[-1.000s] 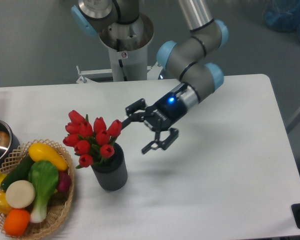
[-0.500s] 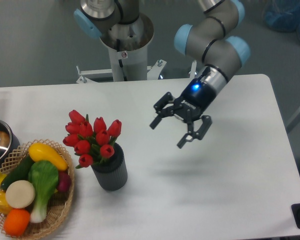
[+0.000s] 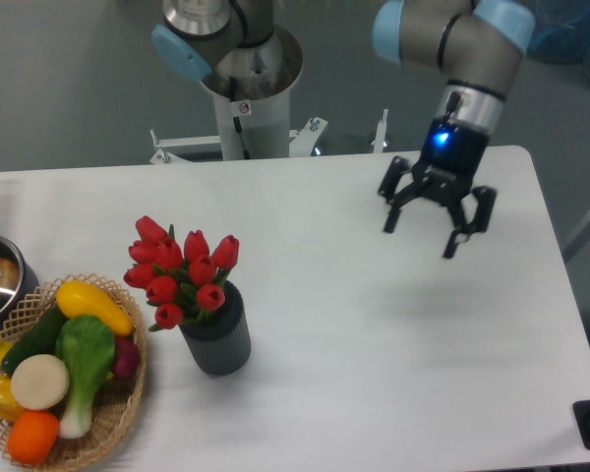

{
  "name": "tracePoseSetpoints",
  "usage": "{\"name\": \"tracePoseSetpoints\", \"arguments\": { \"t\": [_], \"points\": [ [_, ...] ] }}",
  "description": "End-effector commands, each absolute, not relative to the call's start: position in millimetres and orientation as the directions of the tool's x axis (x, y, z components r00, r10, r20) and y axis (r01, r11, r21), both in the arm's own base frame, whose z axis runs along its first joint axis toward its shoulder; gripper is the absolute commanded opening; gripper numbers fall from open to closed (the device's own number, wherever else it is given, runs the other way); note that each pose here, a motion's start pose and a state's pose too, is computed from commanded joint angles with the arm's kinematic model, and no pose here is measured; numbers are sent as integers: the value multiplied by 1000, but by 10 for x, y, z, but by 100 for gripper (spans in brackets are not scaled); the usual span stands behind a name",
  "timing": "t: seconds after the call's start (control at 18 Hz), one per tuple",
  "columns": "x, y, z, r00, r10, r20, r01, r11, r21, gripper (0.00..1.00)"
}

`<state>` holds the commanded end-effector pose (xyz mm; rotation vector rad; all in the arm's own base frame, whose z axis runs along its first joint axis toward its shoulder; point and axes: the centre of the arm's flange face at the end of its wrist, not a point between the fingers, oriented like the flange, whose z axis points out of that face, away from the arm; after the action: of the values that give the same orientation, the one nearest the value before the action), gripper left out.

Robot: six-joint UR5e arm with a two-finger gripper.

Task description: Insert the flowers into the vase

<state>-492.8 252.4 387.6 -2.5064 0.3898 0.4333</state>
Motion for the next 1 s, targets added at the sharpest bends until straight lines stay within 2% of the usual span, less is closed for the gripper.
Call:
{"name": "tracePoseSetpoints", "arguments": {
  "t": [0.22, 0.5, 0.72, 1.0],
  "points": [
    [-4843, 2138, 4116, 911, -150, -384, -261, -931, -255, 100],
    [-4710, 1656, 4551, 933, -92, -349, -160, -972, -171, 100],
    [-4683, 1391, 4956, 952, -131, -275, -142, -990, -20, 100],
    [-4500, 955, 5382, 977, -63, -204, -68, -997, -18, 100]
  ]
}}
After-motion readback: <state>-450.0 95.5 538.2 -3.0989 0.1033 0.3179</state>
